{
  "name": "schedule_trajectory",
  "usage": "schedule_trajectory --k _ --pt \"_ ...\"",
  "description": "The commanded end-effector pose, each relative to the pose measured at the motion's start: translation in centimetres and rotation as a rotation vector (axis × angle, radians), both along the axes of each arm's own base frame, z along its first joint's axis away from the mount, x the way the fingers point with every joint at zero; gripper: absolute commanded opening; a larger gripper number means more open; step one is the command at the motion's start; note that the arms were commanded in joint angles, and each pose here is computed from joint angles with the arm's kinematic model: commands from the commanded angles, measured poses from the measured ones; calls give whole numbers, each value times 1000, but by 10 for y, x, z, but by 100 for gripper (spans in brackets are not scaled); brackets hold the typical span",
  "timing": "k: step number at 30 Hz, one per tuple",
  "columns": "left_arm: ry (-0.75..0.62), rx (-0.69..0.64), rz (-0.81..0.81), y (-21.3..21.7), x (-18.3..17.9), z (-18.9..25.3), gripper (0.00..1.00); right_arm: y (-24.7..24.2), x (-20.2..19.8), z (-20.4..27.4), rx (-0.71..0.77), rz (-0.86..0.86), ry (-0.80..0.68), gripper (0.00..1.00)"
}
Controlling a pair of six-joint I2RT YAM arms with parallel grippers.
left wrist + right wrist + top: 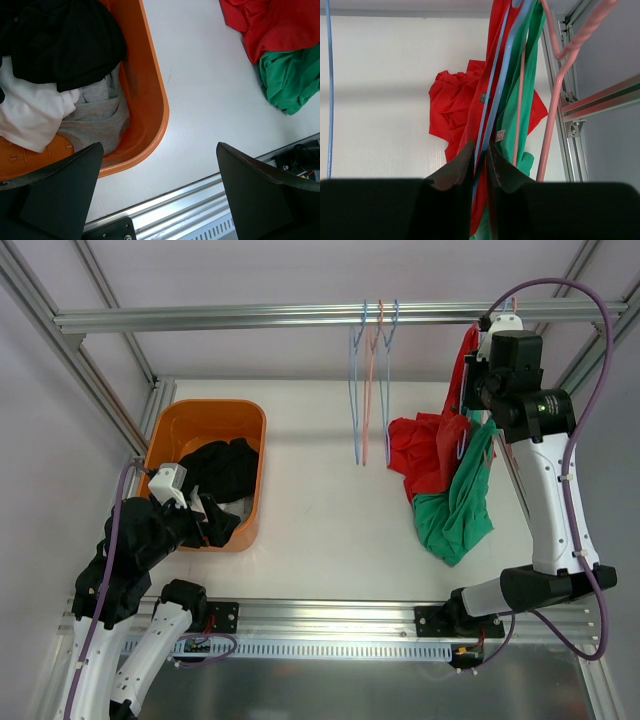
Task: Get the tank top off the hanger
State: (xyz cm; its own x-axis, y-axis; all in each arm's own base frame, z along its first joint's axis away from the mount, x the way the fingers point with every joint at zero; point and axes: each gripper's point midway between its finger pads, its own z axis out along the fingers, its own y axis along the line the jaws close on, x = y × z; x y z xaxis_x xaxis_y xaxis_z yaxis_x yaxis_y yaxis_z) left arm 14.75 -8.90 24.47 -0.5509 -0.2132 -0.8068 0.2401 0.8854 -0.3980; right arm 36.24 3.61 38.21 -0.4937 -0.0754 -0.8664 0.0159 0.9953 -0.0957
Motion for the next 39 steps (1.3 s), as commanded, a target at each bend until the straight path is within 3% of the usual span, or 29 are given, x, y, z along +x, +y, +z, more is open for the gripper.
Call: schedule_trajectory --k 1,2,4,15,27,33,39 --pt "-42 -29 -16 -5 2 9 99 6 6 24 84 -6 -114 15" --pt "-39 -31 -18 -5 2 9 99 9 7 28 100 0 -131 5" --pt "-39 -29 -16 -5 2 9 99 19 6 30 146 41 -142 1" --pt "-38 -30 -17 -5 2 8 99 65 -16 57 221 176 -219 0" --pt "-42 -30 -22 -6 2 9 99 65 -56 91 280 222 -292 0" --pt "-79 -61 -142 -22 -7 18 99 58 -120 57 292 294 -193 0" --pt "-177 -160 -316 -50 -17 60 99 55 -214 10 352 435 -93 0"
